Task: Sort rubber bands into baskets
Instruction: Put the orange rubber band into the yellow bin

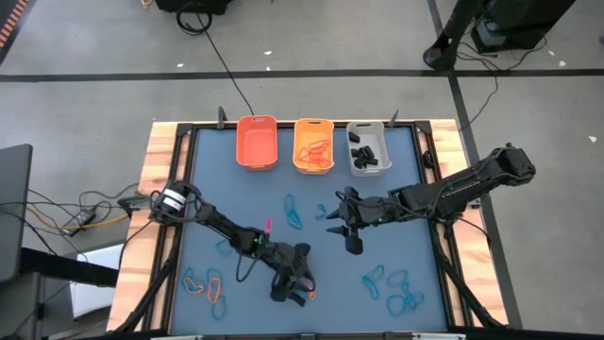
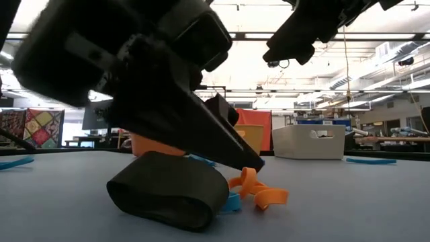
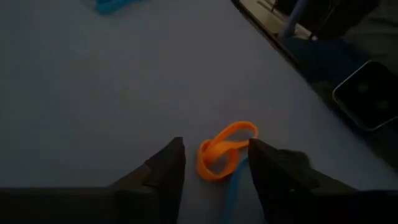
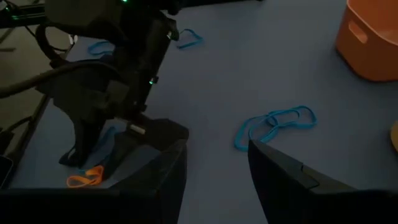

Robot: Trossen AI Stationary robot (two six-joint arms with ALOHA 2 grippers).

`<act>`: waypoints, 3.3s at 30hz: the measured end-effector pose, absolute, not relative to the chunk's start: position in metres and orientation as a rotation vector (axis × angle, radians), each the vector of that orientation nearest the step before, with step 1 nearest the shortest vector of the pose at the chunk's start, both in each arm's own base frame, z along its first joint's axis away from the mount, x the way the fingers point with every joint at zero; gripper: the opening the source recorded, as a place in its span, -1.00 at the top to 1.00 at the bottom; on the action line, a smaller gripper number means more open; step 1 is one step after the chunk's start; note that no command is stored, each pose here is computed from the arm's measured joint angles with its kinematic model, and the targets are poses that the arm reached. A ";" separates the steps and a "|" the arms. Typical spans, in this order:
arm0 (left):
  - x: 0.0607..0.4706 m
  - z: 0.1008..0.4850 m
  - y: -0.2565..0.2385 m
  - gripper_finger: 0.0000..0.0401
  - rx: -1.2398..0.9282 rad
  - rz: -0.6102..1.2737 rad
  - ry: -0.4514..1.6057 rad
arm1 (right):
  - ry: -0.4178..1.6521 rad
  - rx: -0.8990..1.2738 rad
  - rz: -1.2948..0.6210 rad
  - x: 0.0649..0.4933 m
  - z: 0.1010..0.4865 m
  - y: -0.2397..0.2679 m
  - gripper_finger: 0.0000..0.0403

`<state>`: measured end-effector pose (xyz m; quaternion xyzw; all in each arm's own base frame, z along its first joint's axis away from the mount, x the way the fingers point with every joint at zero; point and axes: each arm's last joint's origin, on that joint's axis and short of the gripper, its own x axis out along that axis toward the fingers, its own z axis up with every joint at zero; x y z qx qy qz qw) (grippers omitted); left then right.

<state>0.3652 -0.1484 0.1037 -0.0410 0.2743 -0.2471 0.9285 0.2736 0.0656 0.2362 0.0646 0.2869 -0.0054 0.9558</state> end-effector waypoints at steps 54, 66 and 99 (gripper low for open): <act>0.386 0.138 -0.152 0.96 -0.101 -0.010 0.359 | 0.619 0.238 0.171 0.242 0.171 0.099 0.17; 0.393 0.154 -0.136 0.96 -0.086 0.054 0.282 | 0.568 0.292 0.217 0.255 0.140 0.107 0.19; 0.365 0.192 -0.090 0.29 -0.121 0.250 0.571 | 0.519 0.189 0.033 0.281 0.151 0.029 0.96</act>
